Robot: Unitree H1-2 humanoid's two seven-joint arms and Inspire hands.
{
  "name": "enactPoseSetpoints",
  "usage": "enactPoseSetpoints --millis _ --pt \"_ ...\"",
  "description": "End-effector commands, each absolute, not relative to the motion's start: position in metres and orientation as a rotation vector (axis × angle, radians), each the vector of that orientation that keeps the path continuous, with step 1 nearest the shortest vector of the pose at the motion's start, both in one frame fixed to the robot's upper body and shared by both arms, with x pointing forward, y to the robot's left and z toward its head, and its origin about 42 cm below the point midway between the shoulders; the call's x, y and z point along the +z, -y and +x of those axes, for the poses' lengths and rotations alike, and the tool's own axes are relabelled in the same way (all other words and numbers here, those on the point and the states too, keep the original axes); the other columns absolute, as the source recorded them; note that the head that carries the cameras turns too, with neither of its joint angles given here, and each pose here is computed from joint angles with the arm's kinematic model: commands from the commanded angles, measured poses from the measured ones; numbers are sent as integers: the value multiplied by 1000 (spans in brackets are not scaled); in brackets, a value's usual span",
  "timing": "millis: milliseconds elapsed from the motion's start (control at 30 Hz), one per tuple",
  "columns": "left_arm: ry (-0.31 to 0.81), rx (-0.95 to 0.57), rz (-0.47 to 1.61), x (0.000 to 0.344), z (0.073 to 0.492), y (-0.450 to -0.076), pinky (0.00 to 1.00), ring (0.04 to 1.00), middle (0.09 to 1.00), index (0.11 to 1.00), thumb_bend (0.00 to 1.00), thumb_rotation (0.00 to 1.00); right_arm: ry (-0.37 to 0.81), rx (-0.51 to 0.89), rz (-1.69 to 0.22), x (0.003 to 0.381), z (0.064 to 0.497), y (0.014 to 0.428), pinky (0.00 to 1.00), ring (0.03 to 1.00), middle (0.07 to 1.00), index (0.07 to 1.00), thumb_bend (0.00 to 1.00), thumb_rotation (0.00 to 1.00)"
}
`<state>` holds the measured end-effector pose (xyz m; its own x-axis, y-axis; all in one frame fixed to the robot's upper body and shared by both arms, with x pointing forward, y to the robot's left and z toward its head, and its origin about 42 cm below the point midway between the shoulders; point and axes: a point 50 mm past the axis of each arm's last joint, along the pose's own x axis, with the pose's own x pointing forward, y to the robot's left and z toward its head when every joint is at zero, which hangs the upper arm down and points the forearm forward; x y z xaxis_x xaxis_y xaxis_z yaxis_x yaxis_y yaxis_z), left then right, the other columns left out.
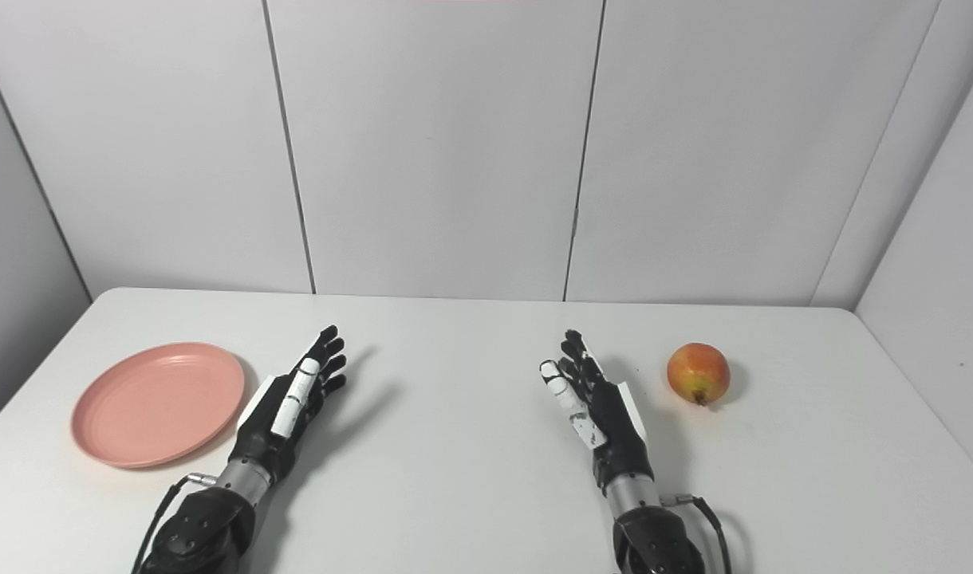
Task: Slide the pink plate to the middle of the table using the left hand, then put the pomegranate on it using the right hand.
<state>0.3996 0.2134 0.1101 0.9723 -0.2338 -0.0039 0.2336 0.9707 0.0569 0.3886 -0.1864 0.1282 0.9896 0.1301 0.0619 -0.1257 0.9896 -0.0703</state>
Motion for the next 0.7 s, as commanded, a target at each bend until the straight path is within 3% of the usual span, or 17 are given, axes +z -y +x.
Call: enactPoseSetpoints --millis 0,667 --pt "3 -264 69 114 403 -212 932 970 984 985 535 1000 132 136 -70 151 399 185 928 928 946 948 589 804" --pt "-1 -266 64 115 403 -211 935 971 984 985 535 1000 128 139 -73 151 400 185 926 926 946 947 586 810"
